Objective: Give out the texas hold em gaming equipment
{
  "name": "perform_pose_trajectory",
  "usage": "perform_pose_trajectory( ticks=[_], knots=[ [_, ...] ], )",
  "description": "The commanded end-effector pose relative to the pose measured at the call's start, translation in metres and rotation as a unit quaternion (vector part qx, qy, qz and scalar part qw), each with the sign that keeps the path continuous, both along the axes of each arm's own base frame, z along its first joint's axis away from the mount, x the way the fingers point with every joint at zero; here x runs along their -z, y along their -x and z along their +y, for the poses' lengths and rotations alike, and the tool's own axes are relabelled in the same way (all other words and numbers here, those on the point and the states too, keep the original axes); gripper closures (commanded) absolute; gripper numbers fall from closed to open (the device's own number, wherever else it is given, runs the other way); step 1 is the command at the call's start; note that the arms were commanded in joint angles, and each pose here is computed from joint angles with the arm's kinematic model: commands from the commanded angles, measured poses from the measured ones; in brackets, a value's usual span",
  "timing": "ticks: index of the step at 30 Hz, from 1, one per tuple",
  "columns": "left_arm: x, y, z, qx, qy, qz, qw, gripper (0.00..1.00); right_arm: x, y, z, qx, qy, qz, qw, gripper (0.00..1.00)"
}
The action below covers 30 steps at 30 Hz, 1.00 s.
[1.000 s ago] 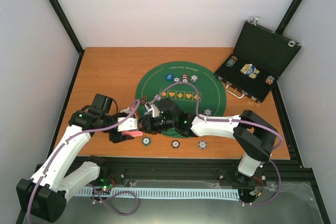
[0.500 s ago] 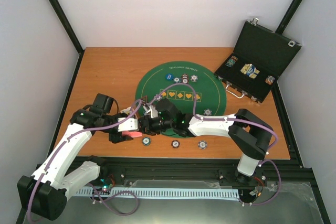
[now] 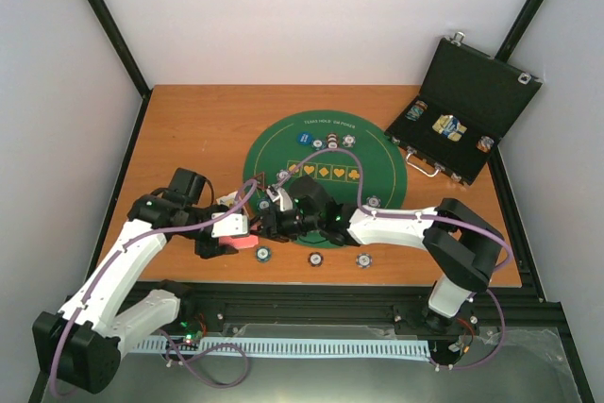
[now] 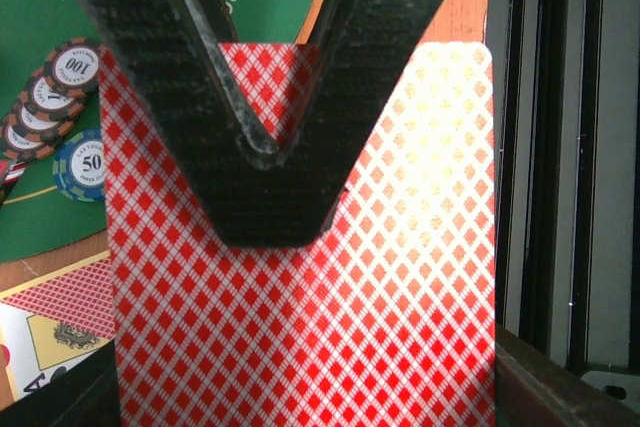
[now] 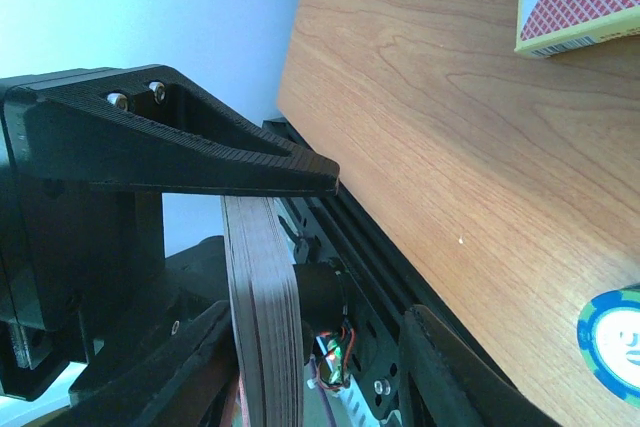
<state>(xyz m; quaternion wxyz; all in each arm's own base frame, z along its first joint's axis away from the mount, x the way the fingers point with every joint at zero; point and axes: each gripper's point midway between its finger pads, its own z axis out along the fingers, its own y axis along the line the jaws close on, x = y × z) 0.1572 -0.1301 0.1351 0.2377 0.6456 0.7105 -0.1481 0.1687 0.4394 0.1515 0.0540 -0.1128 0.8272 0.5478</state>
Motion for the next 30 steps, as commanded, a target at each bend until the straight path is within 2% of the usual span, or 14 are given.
perform_pose_trajectory(
  ticks=[1,10,19,24,30],
  knots=[
    [-0.015,-0.004,-0.004,0.017,0.009,-0.018,1.000,0.45,0.016,-0.007,-0.014,0.020,0.037,0.007,0.999,0.56],
    [-0.006,-0.010,-0.001,0.011,-0.007,-0.019,1.000,0.45,0.005,-0.006,-0.021,0.023,0.039,-0.004,0.999,0.68],
    [-0.002,-0.015,0.000,0.003,-0.013,-0.016,1.000,0.45,-0.010,-0.007,-0.021,0.020,0.032,-0.014,0.999,0.97],
    [0.001,-0.016,0.002,-0.001,-0.018,-0.016,1.000,0.45,-0.021,-0.014,-0.027,0.026,0.026,-0.023,0.999,0.97],
    [0.003,-0.017,0.005,-0.012,-0.027,-0.015,0.999,0.45,-0.039,-0.043,-0.056,0.048,0.016,-0.038,0.998,0.97]
  ],
)
